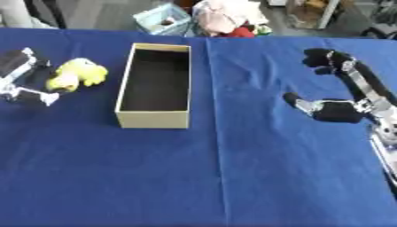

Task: Pick up objects on the table and place them in the box.

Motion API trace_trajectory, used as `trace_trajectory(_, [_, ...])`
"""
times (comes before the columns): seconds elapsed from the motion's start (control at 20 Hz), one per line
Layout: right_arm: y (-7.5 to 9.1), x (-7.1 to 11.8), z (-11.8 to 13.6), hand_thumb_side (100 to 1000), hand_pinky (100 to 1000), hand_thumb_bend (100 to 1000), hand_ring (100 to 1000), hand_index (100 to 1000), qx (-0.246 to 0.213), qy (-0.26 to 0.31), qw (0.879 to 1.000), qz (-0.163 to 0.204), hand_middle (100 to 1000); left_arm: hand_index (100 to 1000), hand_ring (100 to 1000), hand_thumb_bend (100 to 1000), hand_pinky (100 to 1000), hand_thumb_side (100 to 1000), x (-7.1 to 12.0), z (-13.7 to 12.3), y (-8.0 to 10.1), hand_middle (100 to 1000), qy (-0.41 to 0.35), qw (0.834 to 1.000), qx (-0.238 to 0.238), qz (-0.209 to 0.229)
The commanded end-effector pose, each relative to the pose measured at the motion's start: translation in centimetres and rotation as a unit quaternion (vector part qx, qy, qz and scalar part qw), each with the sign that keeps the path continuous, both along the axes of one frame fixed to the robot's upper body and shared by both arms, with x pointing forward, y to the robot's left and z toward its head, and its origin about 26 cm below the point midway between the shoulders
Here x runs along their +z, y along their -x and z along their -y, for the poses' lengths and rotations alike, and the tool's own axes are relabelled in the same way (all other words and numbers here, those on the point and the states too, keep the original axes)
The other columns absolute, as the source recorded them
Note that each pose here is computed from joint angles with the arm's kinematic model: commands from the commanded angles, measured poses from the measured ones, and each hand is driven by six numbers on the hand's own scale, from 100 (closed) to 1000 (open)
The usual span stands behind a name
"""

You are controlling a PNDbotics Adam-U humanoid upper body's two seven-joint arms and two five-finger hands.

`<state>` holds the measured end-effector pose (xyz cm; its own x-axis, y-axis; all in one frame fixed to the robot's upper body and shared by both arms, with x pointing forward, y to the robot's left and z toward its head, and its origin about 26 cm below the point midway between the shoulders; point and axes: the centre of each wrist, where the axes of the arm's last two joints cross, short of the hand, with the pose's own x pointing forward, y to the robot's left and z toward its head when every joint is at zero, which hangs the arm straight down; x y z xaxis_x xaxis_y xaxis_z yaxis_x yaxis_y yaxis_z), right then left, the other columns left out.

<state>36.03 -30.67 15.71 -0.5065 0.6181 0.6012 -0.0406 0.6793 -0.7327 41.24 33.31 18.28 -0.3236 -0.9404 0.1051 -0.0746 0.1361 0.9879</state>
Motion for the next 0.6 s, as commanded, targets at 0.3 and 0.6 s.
trace_trajectory(0.3, [-0.1, 0.9, 0.1, 255, 801, 491, 826, 887, 0.007, 0.004, 1.000, 0.011, 742, 386, 242, 265, 459, 100, 5.4, 3.1, -1.5, 232, -0.016, 0.997, -0.039, 0.070])
trace_trajectory(0.6, [-0.3, 1.3, -0.4, 255, 803, 490, 827, 887, 0.017, 0.006, 1.000, 0.014, 742, 396, 251, 256, 462, 100, 5.0, 7.1, -3.4, 242, -0.032, 0.994, -0.085, 0.065])
